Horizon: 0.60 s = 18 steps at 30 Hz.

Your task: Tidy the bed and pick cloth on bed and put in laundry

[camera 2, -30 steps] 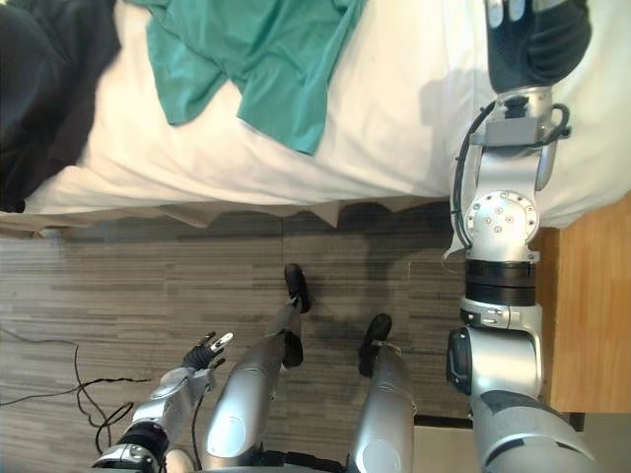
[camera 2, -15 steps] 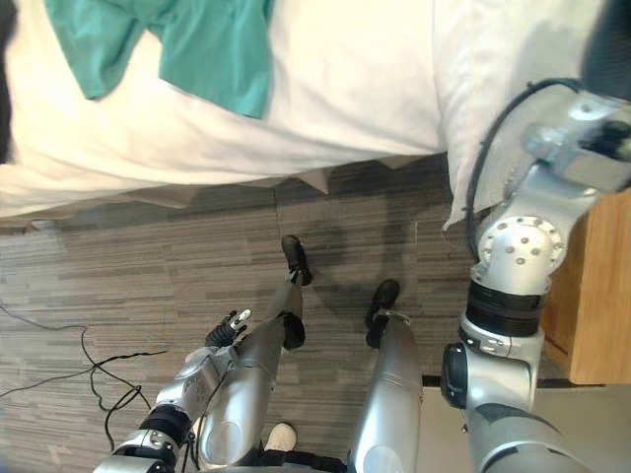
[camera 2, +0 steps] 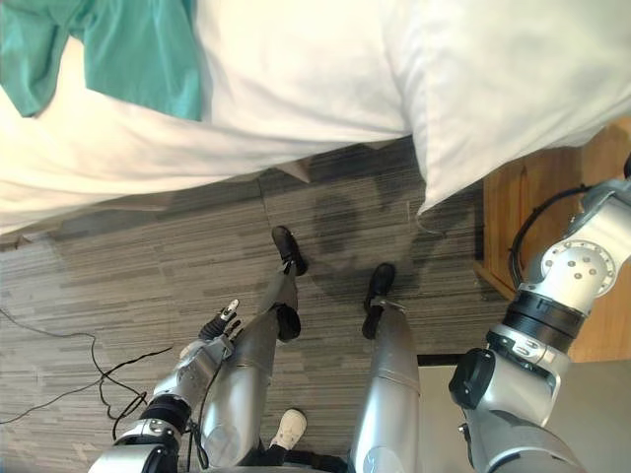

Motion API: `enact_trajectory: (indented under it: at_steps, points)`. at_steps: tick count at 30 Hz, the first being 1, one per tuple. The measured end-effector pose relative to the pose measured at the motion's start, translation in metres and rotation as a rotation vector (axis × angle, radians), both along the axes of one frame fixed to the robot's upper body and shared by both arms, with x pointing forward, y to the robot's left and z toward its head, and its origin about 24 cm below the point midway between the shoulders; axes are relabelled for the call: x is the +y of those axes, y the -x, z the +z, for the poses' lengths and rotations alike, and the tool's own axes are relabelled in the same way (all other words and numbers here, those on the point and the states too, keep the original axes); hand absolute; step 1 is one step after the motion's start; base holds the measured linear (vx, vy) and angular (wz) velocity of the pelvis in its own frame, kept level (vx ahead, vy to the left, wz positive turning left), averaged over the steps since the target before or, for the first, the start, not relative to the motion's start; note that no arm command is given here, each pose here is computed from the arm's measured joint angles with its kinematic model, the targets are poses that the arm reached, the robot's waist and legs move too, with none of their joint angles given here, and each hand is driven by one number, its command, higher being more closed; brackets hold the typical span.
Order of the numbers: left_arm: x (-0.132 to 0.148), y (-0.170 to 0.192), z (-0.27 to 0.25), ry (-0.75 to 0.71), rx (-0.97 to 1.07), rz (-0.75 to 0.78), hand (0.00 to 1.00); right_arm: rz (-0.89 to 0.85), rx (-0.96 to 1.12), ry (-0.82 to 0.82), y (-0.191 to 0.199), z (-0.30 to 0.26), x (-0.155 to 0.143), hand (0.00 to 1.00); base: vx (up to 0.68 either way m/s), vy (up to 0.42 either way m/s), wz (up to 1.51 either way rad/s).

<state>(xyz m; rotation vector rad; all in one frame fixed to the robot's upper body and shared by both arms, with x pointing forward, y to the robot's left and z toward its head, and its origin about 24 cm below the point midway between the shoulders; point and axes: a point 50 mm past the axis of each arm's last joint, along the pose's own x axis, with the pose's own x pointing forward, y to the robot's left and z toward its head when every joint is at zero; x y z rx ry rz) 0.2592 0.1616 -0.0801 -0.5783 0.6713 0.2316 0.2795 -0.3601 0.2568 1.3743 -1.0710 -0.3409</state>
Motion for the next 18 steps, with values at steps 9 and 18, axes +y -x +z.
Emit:
enact_trajectory:
  at_steps: [9, 18]
  points:
    - [0.009, 0.002, -0.002, 0.020, 0.049, 0.005, 0.00, -0.163, 0.162, 0.092, 0.009, 0.001, -0.010, 1.00, 0.00, -0.085, -0.06]
    - [0.024, 0.002, 0.001, -0.004, 0.085, -0.015, 0.00, -0.193, -0.272, 0.903, 0.037, 0.096, 0.095, 1.00, 0.00, -0.058, 0.03]
